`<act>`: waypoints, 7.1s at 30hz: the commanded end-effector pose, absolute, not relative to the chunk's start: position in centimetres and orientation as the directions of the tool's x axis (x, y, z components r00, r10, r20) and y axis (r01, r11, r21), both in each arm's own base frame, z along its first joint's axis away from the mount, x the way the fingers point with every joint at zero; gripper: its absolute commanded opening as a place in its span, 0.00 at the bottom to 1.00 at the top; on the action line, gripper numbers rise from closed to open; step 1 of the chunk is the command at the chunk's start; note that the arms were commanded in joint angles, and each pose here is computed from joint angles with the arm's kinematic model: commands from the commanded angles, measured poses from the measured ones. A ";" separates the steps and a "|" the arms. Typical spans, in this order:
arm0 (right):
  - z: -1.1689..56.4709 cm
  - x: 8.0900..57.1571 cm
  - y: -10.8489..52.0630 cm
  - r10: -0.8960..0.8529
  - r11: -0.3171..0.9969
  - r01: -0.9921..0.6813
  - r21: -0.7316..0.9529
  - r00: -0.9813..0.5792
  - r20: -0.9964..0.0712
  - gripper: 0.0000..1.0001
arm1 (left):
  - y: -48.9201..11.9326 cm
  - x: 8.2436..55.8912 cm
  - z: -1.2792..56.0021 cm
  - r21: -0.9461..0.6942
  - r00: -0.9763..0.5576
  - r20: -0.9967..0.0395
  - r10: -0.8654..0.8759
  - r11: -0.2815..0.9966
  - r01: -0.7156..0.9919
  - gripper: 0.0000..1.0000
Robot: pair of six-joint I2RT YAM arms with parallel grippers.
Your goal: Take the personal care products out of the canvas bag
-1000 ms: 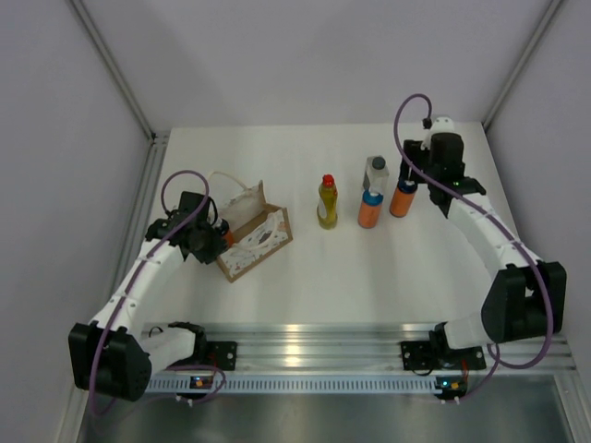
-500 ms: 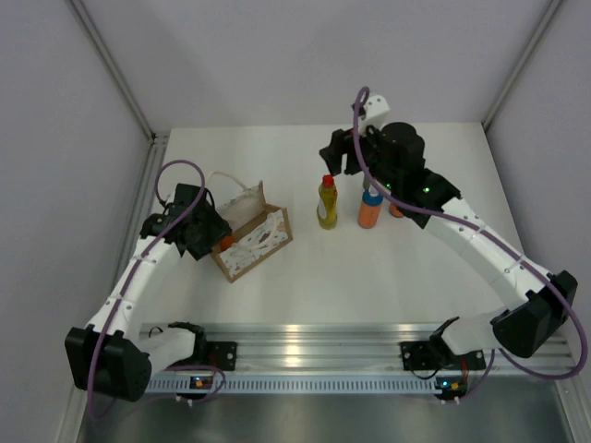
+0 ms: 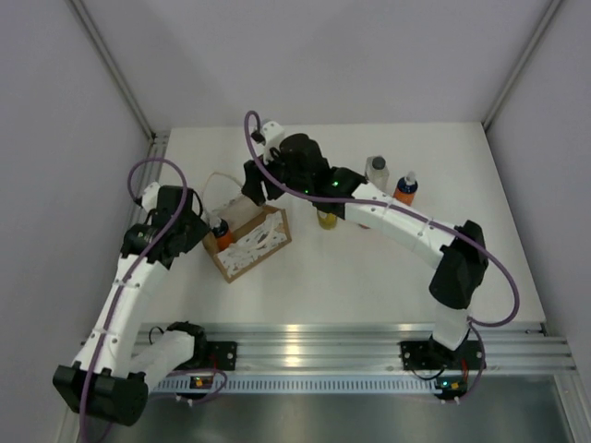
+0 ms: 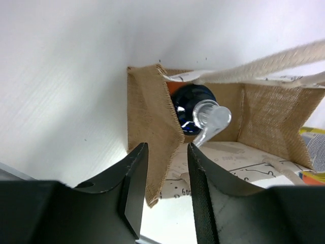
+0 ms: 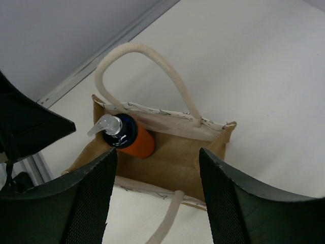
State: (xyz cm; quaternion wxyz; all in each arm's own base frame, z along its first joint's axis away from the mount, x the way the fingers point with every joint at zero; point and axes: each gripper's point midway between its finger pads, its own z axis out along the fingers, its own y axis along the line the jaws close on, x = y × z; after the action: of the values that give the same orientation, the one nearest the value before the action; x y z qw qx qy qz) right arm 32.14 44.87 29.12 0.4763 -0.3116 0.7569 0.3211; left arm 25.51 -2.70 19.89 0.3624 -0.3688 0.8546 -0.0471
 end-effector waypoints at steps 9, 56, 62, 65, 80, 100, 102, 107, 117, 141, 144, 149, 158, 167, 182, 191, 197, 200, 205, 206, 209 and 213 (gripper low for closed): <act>28.5 28.5 52.0 -0.199 0.469 -0.842 0.267 -0.395 -0.897 0.62 | -0.4 24.1 23.4 -0.364 -0.350 -0.669 -0.656 0.699 -0.615 0.57; 20.3 28.1 56.3 -0.351 0.635 -0.769 0.079 -0.378 -0.856 0.34 | 0.1 20.7 24.7 -0.419 -0.309 -0.675 -0.670 0.693 -0.587 0.59; 19.6 27.8 56.3 -0.367 0.631 -0.773 0.069 -0.376 -0.850 0.32 | 0.1 20.6 24.7 -0.422 -0.307 -0.675 -0.671 0.693 -0.585 0.59; 19.2 27.8 56.3 -0.374 0.633 -0.772 0.066 -0.380 -0.846 0.31 | 0.2 20.6 24.9 -0.421 -0.306 -0.678 -0.669 0.694 -0.583 0.59; 17.2 27.4 56.2 -0.403 0.631 -0.773 0.059 -0.392 -0.827 0.24 | 0.2 20.7 25.2 -0.422 -0.301 -0.684 -0.664 0.697 -0.580 0.59; 29.3 28.0 54.7 -0.257 0.619 -0.785 0.031 -0.239 -0.936 0.00 | 0.2 20.5 23.8 -0.400 -0.324 -0.675 -0.663 0.698 -0.594 0.60; 30.8 27.9 54.3 -0.239 0.620 -0.784 0.029 -0.223 -0.945 0.00 | 0.2 20.5 23.7 -0.400 -0.327 -0.673 -0.664 0.698 -0.594 0.59; 33.7 27.8 53.3 -0.196 0.626 -0.779 0.034 -0.200 -0.960 0.00 | 0.1 20.5 23.3 -0.396 -0.332 -0.669 -0.665 0.697 -0.598 0.59; 39.8 27.0 50.4 -0.105 0.635 -0.771 0.053 -0.154 -0.982 0.00 | -0.5 20.8 22.0 -0.364 -0.393 -0.644 -0.656 0.715 -0.597 0.60; 47.4 28.4 36.3 0.010 0.794 -0.604 0.068 -0.099 -0.995 0.00 | -1.8 21.7 19.9 -0.344 -0.465 -0.596 -0.655 0.731 -0.590 0.60; 46.2 28.5 34.9 0.016 0.812 -0.579 0.074 -0.105 -0.994 0.00 | -1.8 21.7 19.7 -0.339 -0.470 -0.594 -0.653 0.733 -0.590 0.60; 42.6 29.3 31.3 0.041 0.855 -0.506 0.116 -0.158 -0.987 0.00 | -1.9 21.8 19.8 -0.342 -0.470 -0.593 -0.653 0.733 -0.587 0.60; 36.6 30.3 25.2 0.083 0.909 -0.380 0.172 -0.241 -0.967 0.00 | -2.0 21.8 19.3 -0.334 -0.482 -0.584 -0.652 0.735 -0.590 0.60; 31.2 32.2 19.2 0.129 0.952 -0.233 0.197 -0.277 -0.952 0.00 | -2.0 21.9 19.1 -0.333 -0.485 -0.584 -0.651 0.737 -0.589 0.60; 25.2 34.5 19.4 0.106 0.956 -0.234 0.175 -0.280 -0.954 0.00 | -2.1 22.2 19.8 -0.344 -0.481 -0.591 -0.647 0.742 -0.576 0.60; 22.5 35.2 20.2 0.074 0.958 -0.238 0.158 -0.326 -0.943 0.01 | -1.2 22.6 22.0 -0.333 -0.450 -0.652 -0.610 0.764 -0.553 0.64; 22.2 35.1 20.1 0.060 0.961 -0.237 0.146 -0.336 -0.940 0.48 | -0.9 22.8 23.6 -0.323 -0.442 -0.689 -0.575 0.789 -0.523 0.79; 22.9 34.8 19.7 0.053 0.963 -0.233 0.137 -0.335 -0.941 0.69 | -0.8 22.9 25.0 -0.319 -0.435 -0.715 -0.548 0.809 -0.494 0.84; 26.2 34.2 18.5 0.050 0.969 -0.215 0.118 -0.297 -0.954 0.73 | -0.5 22.8 27.2 -0.279 -0.450 -0.749 -0.486 0.848 -0.451 0.98; 26.1 33.7 18.1 0.037 0.972 -0.211 0.108 -0.313 -0.949 0.73 | -0.3 22.7 28.1 -0.261 -0.456 -0.759 -0.465 0.859 -0.441 0.98; 27.7 32.2 17.1 0.041 0.971 -0.209 0.117 -0.334 -0.942 0.75 | 0.2 22.1 30.2 -0.242 -0.440 -0.785 -0.436 0.870 -0.429 0.98; 29.9 29.7 14.2 0.038 0.982 -0.165 0.096 -0.325 -0.945 0.85 | 1.8 21.1 31.8 -0.196 -0.406 -0.818 -0.407 0.861 -0.469 0.98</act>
State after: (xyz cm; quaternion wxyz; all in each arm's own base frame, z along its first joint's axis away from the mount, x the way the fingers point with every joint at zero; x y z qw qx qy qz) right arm 31.58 17.59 27.26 0.5722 -0.0626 0.8094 0.1161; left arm 22.54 0.00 30.69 0.4712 -0.2693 0.8397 -0.0153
